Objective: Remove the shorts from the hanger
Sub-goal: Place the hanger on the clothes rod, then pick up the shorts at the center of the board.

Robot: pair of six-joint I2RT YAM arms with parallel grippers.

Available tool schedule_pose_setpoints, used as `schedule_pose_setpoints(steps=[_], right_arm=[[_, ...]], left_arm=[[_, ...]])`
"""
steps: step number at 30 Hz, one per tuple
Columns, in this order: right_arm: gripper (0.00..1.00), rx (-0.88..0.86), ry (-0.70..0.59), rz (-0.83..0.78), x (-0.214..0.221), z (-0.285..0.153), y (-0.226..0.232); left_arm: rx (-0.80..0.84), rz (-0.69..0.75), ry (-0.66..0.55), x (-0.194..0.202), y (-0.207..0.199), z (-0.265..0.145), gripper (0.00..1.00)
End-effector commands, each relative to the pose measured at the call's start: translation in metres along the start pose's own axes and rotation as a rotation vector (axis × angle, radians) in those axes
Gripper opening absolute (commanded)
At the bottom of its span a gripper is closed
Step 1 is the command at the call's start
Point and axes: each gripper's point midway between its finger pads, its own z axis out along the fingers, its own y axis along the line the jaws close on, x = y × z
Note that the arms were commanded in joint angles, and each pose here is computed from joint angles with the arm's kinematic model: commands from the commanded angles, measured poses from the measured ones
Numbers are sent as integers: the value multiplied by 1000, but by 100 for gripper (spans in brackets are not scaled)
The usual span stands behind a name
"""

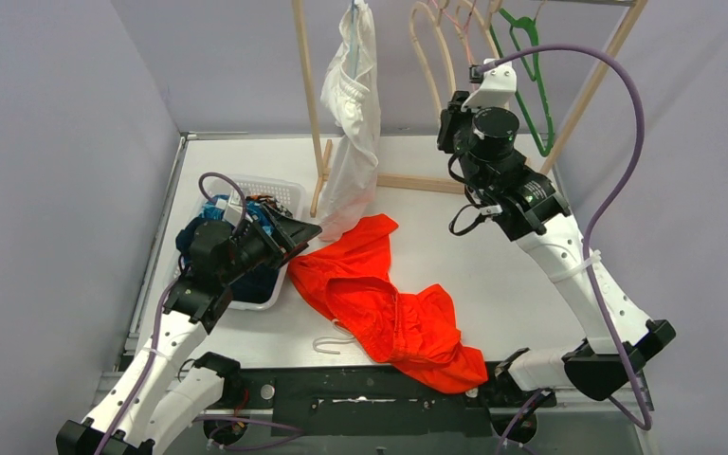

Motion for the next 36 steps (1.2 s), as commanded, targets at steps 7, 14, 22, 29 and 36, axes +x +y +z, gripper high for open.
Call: schedule_pose_setpoints(steps=[7, 14, 22, 29, 36], right_arm=[[53, -101, -8, 80, -8, -17, 5], [74, -209, -47, 143, -5, -55, 5], [82, -222, 1, 270, 59, -95, -15], [80, -279, 161, 351, 139, -111, -10], [73, -188, 399, 514, 242, -122, -15]], left_arm=[[60, 30, 50, 4, -16, 2, 82], [-26, 60, 108, 12, 1, 10, 83], [-218, 149, 186, 38, 34, 13, 83], [-332, 163, 244, 83, 62, 13, 83], [-341, 102, 320, 134, 88, 7, 83]])
